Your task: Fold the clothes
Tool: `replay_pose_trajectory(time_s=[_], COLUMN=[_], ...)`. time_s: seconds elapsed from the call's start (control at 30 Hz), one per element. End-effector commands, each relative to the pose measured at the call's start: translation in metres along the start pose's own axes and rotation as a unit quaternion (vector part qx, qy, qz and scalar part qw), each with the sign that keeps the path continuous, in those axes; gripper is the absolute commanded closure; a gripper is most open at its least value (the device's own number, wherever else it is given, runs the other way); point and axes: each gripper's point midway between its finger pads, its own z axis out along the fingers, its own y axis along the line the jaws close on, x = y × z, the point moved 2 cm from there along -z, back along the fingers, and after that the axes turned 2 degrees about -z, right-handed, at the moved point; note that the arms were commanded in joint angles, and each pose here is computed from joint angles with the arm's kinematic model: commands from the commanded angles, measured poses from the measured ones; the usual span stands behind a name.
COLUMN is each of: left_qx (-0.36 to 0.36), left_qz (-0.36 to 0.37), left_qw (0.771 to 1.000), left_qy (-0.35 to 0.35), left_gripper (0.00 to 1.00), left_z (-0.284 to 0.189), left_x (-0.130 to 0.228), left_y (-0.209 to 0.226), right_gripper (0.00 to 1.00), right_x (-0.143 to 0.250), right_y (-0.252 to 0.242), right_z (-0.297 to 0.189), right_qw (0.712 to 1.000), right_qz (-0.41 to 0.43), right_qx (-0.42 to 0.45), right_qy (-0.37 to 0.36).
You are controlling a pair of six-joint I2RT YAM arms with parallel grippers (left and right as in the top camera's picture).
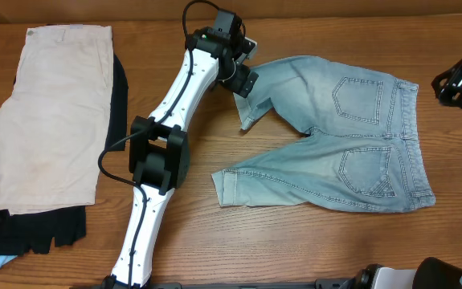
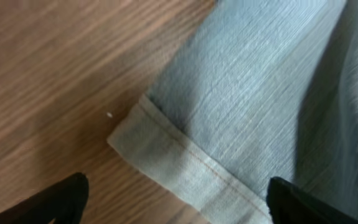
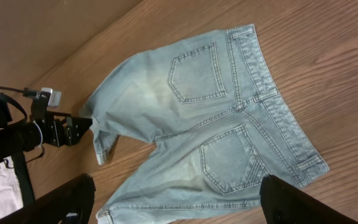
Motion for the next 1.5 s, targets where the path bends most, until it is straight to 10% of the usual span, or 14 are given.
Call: replay_pose_trajectory(time_s=[0.0, 0.3, 0.7, 1.47], left_qx=[0.027, 0.024, -0.008, 0.0], left_qz=[0.006, 0.012, 0.02, -0.001], left_qw=[1.0, 0.999, 0.997, 1.0], left_qy=[-0.006, -0.036, -0.079, -0.023], left_gripper=[0.14, 0.4, 0.38, 0.82], left_z=[0.01, 0.024, 0.028, 0.06], left_x=[-0.002, -0.013, -0.033, -0.002], left_y=[-0.006, -0.003, 0.008, 0.01], right_gripper=[0.12, 0.12, 0.12, 0.13], right_x=[-0.003, -0.012, -0.022, -0.03], right_y=[0.004, 0.005, 0.004, 0.005], right_z=[-0.002, 0.0, 0.006, 0.01], right_qw=[1.0, 1.0, 0.999, 0.999], right_qz=[-0.006, -0.011, -0.014, -0.017], right_qx=[-0.007, -0.01, -0.011, -0.013], right_qy=[-0.008, -0.024, -0.033, -0.044])
